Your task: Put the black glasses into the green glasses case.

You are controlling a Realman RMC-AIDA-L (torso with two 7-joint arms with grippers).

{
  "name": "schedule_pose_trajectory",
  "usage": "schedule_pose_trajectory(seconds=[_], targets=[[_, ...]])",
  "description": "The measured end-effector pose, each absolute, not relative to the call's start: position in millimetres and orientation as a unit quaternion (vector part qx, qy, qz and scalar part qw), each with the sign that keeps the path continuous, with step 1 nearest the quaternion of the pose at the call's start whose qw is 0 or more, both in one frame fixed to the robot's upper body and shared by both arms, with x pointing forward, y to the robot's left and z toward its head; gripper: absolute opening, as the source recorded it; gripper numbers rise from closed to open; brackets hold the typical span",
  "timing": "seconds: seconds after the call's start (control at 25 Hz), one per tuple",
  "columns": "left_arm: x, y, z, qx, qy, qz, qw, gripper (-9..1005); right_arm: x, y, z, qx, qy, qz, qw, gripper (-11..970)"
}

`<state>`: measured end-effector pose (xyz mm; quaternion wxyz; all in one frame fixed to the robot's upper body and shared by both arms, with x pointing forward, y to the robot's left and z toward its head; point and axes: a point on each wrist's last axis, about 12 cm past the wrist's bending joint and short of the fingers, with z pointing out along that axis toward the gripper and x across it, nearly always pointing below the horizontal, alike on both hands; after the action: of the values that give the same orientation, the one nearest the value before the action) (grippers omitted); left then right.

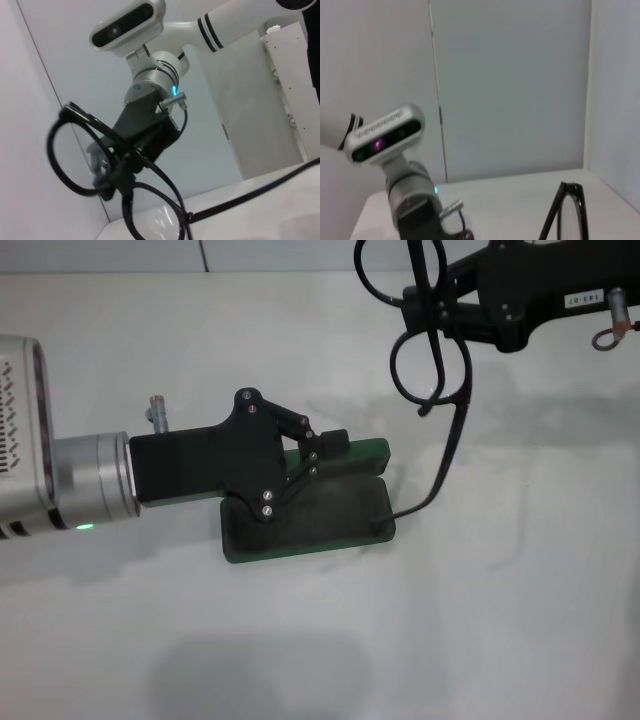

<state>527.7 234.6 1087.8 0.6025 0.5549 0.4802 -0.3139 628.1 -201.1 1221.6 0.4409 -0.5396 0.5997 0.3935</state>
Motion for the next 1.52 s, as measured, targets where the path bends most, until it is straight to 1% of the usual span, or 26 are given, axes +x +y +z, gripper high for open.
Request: schedule_pose_trajectory(seconds=[0.24, 0.52, 0.88, 1.52], targets=[[523, 233, 1085, 0.554, 0.48, -0.325, 0.598, 23, 632, -199, 1221, -0.495, 0.601, 0.421, 0.466, 113], [516, 227, 1086, 0.555, 0.464, -0.358, 0.591, 24, 639, -193, 1207, -0.441, 0.621, 0.424, 0.489, 112], [514, 225, 1089, 0.547, 0.453, -0.372, 0.598, 25, 634, -177, 1194, -0.425, 0.614, 0.447, 0.493, 112], [518, 223, 1095, 0.54, 0.442, -0.374, 0.611, 28, 633, -178, 1182, -0.426, 0.627, 0.438, 0.484, 112]])
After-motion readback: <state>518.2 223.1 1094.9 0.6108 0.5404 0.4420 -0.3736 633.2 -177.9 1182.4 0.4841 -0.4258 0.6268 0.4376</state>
